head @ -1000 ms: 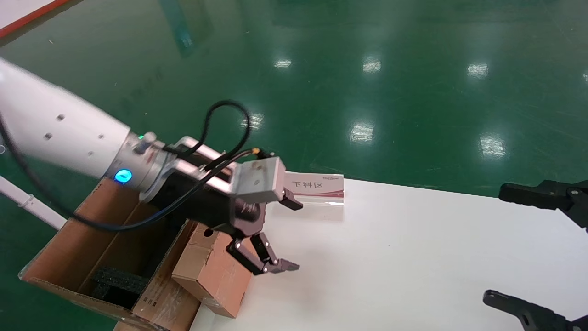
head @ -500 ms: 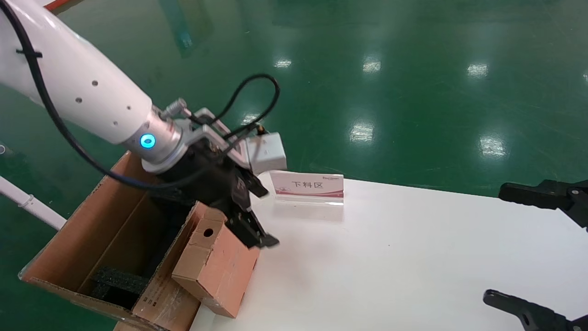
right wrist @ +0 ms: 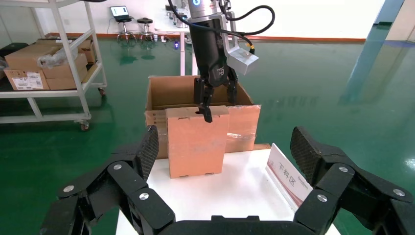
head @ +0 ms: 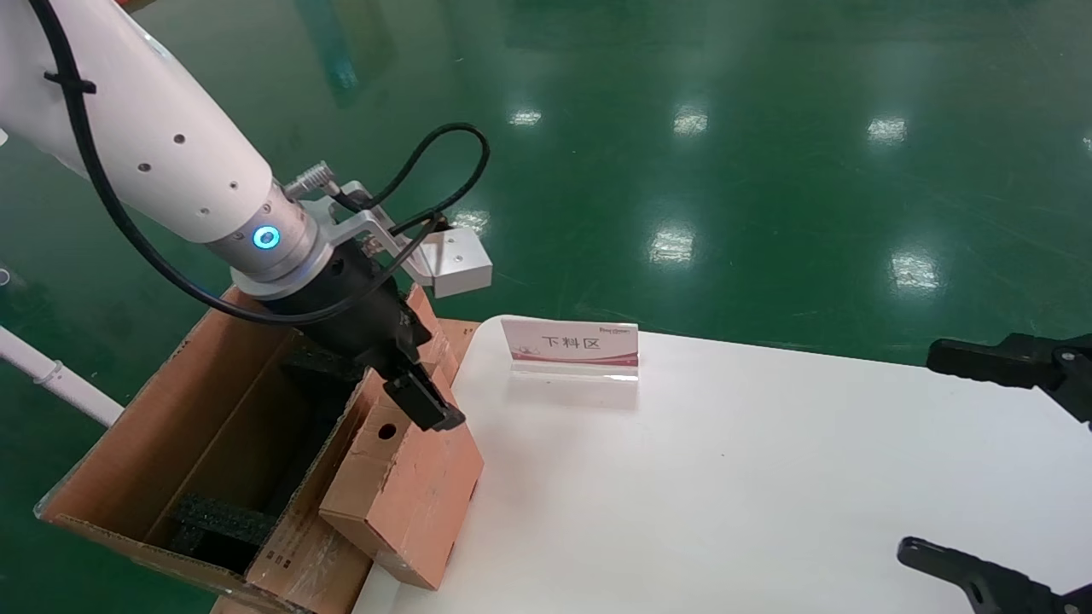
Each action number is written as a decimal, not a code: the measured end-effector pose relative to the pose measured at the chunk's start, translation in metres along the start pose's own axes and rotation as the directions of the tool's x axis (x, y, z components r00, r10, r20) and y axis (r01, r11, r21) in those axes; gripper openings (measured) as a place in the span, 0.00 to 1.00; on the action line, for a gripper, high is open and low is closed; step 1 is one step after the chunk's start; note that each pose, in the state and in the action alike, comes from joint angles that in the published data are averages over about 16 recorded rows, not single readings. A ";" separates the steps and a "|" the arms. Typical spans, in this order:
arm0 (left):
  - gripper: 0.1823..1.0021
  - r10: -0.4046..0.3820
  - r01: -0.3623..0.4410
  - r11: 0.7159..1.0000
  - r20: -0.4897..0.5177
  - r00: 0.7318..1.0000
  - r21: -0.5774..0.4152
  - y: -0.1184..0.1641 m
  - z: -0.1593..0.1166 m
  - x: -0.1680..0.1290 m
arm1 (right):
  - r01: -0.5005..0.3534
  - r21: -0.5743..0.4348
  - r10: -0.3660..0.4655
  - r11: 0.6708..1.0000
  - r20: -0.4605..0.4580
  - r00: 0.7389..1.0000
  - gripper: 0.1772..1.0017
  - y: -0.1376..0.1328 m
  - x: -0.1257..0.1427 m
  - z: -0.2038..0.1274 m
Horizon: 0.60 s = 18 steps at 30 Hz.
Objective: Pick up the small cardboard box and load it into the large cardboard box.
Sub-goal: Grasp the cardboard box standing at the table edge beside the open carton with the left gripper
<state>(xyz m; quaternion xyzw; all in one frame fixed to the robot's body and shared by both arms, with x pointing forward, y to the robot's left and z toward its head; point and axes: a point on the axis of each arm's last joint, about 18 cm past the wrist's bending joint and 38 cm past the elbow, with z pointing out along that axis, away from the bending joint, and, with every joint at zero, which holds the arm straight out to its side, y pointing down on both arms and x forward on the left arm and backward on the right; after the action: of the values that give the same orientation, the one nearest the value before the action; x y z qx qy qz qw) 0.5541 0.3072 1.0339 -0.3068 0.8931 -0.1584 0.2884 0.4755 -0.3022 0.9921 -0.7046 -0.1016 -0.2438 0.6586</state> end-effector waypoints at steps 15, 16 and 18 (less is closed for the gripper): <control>1.00 -0.100 0.101 0.988 0.021 0.995 -0.120 0.021 0.001 -0.001 | 0.000 0.000 0.000 1.000 0.000 1.000 1.00 0.000 0.000 0.000; 1.00 -0.105 0.106 0.986 0.020 0.994 -0.125 0.022 0.002 -0.001 | 0.000 0.000 0.000 1.000 0.000 1.000 1.00 0.000 0.000 0.000; 1.00 -0.113 0.114 0.984 0.017 0.993 -0.134 0.023 0.004 0.000 | 0.000 0.000 0.000 1.000 0.000 1.000 1.00 0.000 0.000 0.000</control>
<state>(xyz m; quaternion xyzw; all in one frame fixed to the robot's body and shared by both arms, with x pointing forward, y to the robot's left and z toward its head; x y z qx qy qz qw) 0.5457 0.3246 1.0204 -0.3767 0.8814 -0.1122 0.2619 0.4755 -0.3022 0.9921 -0.7046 -0.1016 -0.2438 0.6586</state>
